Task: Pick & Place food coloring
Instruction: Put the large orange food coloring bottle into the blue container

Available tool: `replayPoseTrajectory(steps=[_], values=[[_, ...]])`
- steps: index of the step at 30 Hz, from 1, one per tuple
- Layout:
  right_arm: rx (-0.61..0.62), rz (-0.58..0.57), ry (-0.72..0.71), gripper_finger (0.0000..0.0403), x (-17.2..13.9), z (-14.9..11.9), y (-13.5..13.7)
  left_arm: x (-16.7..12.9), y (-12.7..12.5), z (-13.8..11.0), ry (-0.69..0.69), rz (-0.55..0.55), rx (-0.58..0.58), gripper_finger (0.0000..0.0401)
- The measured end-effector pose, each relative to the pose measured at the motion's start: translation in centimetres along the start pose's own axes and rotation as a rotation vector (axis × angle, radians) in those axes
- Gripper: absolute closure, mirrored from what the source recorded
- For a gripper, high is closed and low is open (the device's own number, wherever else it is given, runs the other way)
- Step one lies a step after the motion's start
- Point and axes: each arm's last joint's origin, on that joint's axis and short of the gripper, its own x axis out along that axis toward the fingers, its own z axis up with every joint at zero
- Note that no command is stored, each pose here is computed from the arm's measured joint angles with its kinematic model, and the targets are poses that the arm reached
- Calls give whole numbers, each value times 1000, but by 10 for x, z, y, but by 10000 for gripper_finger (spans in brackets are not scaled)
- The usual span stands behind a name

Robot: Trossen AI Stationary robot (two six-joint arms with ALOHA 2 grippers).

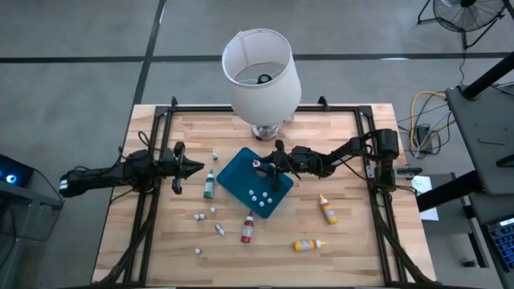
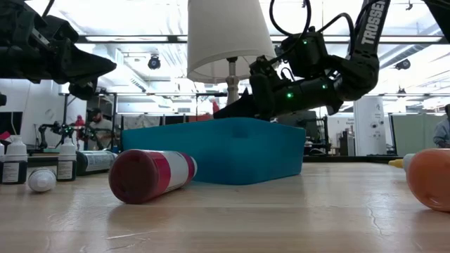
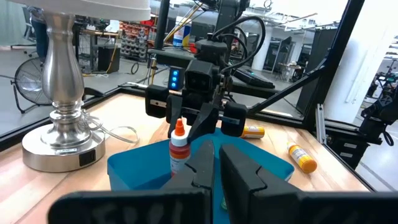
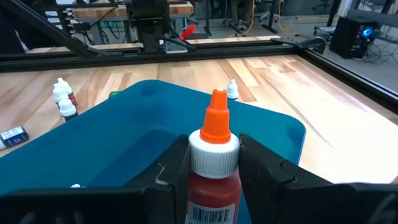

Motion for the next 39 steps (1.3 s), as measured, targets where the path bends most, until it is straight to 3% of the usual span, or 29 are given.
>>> replayPoseTrajectory(steps=[34, 39], values=[[2, 1, -69, 301, -11, -4, -1, 0, 0, 0, 0, 0, 0, 401], [54, 8, -102, 301, -7, -14, 0, 0, 0, 0, 0, 0, 0, 401]])
